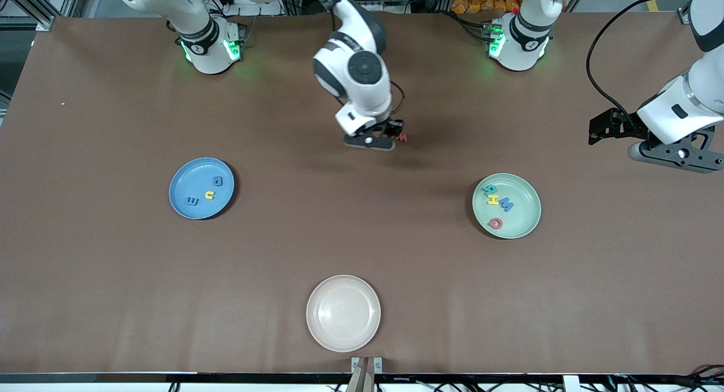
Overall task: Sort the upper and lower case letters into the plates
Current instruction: 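Reach the right gripper over the pink w, then lower the right gripper and grasp the pink w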
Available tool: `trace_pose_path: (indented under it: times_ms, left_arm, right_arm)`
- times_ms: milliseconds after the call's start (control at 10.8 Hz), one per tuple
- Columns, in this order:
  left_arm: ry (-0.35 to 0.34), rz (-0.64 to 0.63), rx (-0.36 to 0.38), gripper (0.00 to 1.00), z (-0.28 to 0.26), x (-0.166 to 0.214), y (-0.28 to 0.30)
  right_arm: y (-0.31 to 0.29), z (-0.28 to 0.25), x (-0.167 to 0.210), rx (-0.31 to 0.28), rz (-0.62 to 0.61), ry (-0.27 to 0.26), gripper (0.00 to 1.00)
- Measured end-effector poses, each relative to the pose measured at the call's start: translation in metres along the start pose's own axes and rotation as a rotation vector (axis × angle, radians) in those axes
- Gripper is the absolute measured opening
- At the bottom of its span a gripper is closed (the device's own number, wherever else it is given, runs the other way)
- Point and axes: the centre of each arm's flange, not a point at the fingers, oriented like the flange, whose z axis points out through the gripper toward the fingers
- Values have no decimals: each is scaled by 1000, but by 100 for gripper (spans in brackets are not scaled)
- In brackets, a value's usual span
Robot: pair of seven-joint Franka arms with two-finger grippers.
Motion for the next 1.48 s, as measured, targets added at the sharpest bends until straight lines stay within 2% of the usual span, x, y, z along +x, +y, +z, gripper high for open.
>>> trace_pose_path:
  times_ms: [185,462,555,647,1480]
  left_arm:
    - [0,0,0,100,0,0,0]
    - [0,0,0,100,0,0,0]
    - [0,0,0,100,0,0,0]
    - [0,0,0,100,0,0,0]
    - [1,0,0,100,0,0,0]
  right_arm:
    - [-27,11,-24,29,-13,15,62]
    - [-39,24,-47,13,-27,49,63]
    - [-40,29,-49,7,-24,61,71]
    - [-40,32,-48,2,-25,67,73]
    - [-40,80,-50,-25,142,110,72]
